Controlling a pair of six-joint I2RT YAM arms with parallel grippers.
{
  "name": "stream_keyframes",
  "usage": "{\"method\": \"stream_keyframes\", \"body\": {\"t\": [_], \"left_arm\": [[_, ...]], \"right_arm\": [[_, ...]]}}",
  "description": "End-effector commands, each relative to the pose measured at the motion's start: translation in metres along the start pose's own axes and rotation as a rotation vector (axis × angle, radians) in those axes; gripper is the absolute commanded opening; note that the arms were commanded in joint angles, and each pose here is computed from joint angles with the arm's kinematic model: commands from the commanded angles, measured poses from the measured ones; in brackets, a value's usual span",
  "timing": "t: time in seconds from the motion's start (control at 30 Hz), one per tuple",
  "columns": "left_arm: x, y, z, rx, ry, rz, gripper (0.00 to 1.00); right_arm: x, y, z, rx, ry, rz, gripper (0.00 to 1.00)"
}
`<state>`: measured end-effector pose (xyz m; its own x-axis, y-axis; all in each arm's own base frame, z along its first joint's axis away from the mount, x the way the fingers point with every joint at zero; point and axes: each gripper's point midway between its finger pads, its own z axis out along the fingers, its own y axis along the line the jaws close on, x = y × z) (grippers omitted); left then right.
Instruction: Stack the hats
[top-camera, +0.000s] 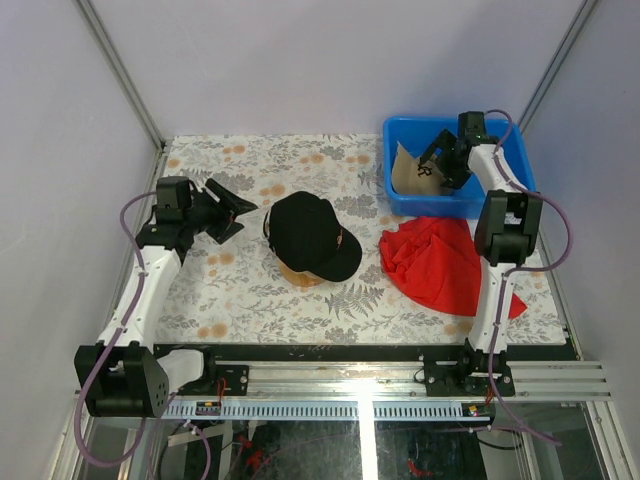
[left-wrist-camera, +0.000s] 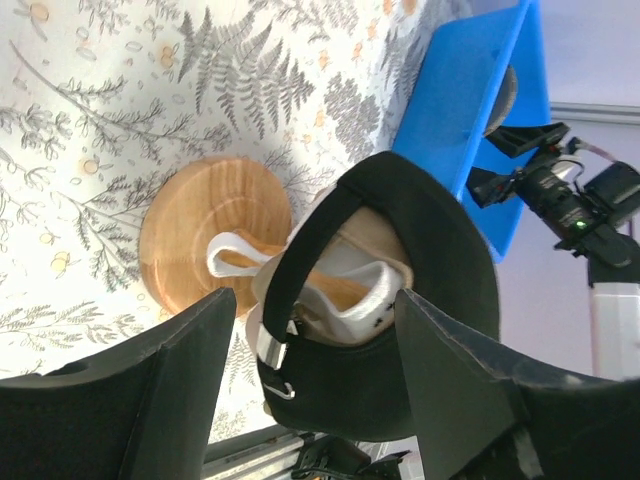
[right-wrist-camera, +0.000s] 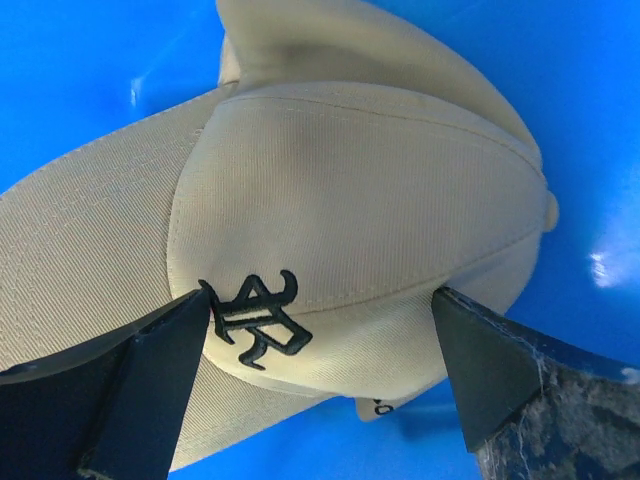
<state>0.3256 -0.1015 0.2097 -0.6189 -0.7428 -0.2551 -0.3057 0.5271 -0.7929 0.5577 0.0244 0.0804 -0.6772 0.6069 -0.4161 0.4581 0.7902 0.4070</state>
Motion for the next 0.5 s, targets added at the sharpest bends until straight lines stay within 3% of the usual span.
{"method": "stream_keyframes", "body": {"t": [0.0,0.17,0.2,0.3,0.47], "left_arm": [[-0.019,-0.019,-0.016,0.02,-0.065,0.021,0.65],[-0.025,-0.022,-0.02,0.019,-0.077,0.023,0.65],[-0.026,-0.022,-0.021,0.019,-0.077,0.02,0.65],[-0.027,-0.022,-0.02,0.019,-0.078,0.017,0.65],[-0.032,-0.029,-0.021,0.032,-0.08,0.02,0.62]], "right_arm": [[-0.021,0.029,0.004,-0.096,-0.04,0.065,0.99],[-0.021,0.027,0.026,-0.091,-0.024,0.109,0.99],[-0.02,0.027,0.03,-0.09,-0.022,0.115,0.95],[-0.016,0.023,0.037,-0.085,-0.006,0.128,0.73],[-0.01,0.016,0.034,-0.084,-0.012,0.135,0.16]]}}
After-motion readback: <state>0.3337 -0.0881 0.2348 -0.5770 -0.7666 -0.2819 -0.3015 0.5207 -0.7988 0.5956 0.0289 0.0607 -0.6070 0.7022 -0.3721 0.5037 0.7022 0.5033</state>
